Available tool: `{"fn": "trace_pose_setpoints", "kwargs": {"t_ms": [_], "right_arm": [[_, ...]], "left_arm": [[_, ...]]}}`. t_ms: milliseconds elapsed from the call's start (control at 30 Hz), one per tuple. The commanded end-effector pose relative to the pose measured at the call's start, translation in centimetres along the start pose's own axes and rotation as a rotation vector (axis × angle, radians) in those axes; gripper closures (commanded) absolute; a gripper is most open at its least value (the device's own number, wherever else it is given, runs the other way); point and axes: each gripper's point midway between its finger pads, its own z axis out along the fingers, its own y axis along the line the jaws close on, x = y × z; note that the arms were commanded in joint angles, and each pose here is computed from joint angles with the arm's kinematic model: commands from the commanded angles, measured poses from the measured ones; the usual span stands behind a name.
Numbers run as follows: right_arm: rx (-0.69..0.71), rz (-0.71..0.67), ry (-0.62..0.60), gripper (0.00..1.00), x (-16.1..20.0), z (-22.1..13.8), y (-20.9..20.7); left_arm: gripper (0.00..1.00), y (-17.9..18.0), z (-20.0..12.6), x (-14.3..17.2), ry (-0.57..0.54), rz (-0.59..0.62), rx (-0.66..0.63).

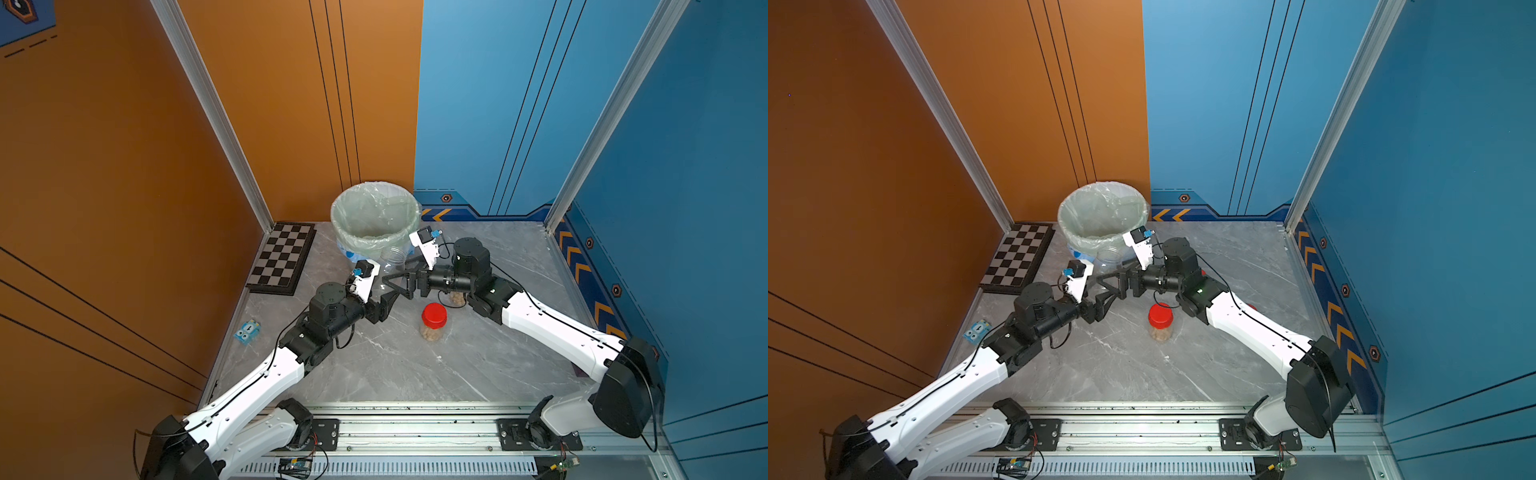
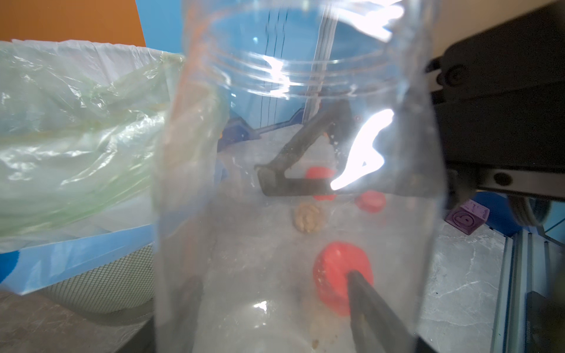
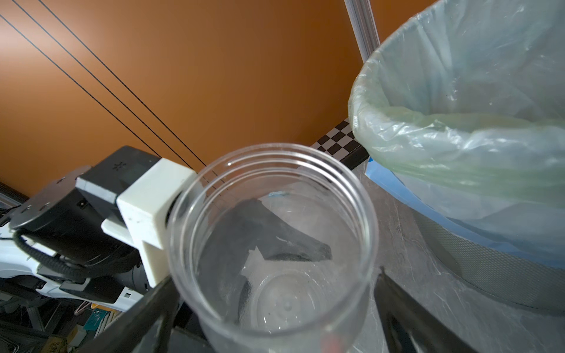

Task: Empty moldy peanuts from jars
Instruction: Place the jar at the center of the board.

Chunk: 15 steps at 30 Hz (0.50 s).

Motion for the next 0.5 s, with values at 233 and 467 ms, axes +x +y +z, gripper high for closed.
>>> {"fn": "trace_pose_setpoints", "kwargs": {"t_ms": [233, 467], "right_arm": [[-0.046, -0.034, -0.021, 0.05, -0.7, 1.7, 1.3], [-0.075, -0.009, -0.035, 0.10, -1.0, 2.1, 1.5]], "left_arm": [[0.49, -1.3, 0.1, -1.4, -0.042, 0.011, 0.047], [0.48, -1.5, 0.3, -1.1, -0.032, 0.009, 0.050]]}}
